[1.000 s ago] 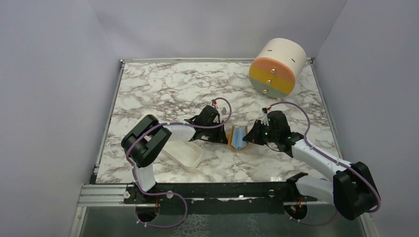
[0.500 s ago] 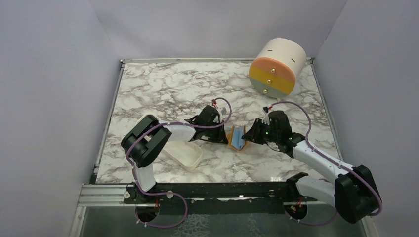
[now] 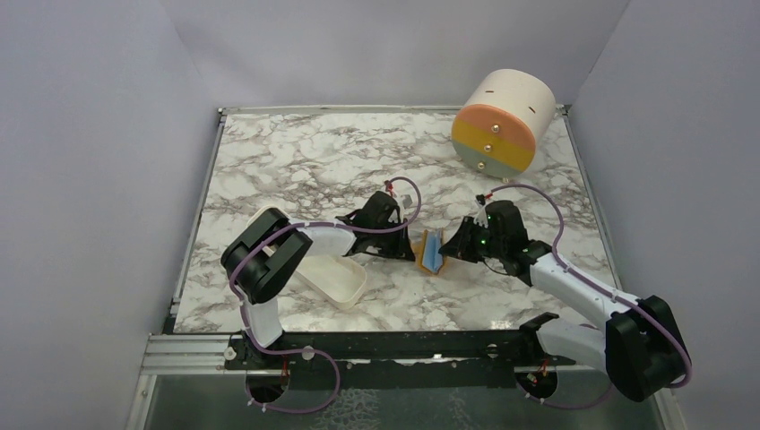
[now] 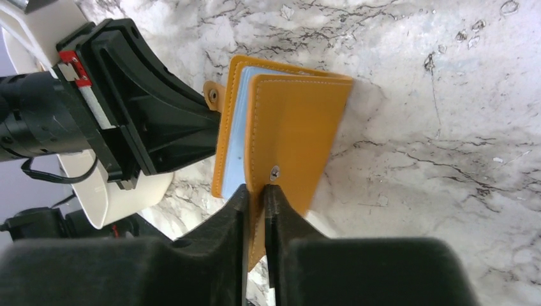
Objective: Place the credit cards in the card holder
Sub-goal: Open the card holder at the center of the board.
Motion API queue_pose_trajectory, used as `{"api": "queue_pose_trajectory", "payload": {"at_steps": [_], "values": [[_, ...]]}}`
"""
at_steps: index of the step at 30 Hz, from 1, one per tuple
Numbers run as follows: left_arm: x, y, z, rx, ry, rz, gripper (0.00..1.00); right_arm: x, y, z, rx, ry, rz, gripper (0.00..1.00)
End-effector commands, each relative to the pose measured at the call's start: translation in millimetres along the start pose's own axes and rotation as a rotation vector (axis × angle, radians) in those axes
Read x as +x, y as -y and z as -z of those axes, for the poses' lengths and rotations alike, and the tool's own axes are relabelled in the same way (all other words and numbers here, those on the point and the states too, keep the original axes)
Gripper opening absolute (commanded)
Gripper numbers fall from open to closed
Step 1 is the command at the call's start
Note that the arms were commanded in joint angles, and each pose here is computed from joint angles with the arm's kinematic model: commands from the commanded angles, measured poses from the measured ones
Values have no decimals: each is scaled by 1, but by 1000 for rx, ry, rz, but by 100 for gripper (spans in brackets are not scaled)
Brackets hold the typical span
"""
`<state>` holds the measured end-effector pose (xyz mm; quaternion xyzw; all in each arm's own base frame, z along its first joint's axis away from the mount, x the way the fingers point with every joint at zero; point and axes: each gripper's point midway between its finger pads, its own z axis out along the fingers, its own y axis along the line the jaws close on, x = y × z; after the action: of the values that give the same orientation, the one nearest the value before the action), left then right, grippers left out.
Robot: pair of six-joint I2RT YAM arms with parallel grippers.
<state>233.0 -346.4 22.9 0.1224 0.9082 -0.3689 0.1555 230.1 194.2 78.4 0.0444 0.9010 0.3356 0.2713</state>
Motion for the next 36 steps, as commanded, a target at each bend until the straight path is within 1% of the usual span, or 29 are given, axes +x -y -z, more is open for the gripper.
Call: {"api": "queue_pose_trajectory", "payload": {"at_steps": [1, 2, 6, 7, 10, 14, 17, 20, 23, 25, 31, 36], "values": [[2, -10, -7, -48, -14, -9, 0, -13, -15, 1, -54, 31, 17, 3], [1, -10, -7, -50, -10, -11, 0, -12, -13, 1, -45, 32, 17, 1], [-1, -9, -6, -58, -7, -13, 0, -11, -6, 0, -8, 30, 22, 1], [-2, -9, -5, -61, -4, -14, 2, -12, -4, 0, 5, 28, 24, 1], [-10, -8, 3, -86, 15, -15, 13, -14, 4, 4, 67, 26, 38, 1], [-34, -5, 26, -118, 89, -7, 34, -17, 14, 10, 135, 21, 84, 1], [-57, 7, 51, -113, 175, -9, 43, -15, 19, 10, 160, -2, 107, 1], [-69, 27, 65, -53, 213, -40, 49, -12, 16, 6, 134, -25, 126, 1], [-72, 47, 68, 40, 221, -66, 52, -12, 9, 1, 81, -19, 134, 1], [-69, 52, 65, 82, 207, -79, 52, -12, 5, -1, 55, -18, 132, 1], [-53, 40, 44, 105, 141, -83, 53, -8, 8, -4, 62, -36, 126, 2], [-43, 26, 25, 86, 91, -80, 53, -7, 8, -3, 57, -32, 122, 2]]}}
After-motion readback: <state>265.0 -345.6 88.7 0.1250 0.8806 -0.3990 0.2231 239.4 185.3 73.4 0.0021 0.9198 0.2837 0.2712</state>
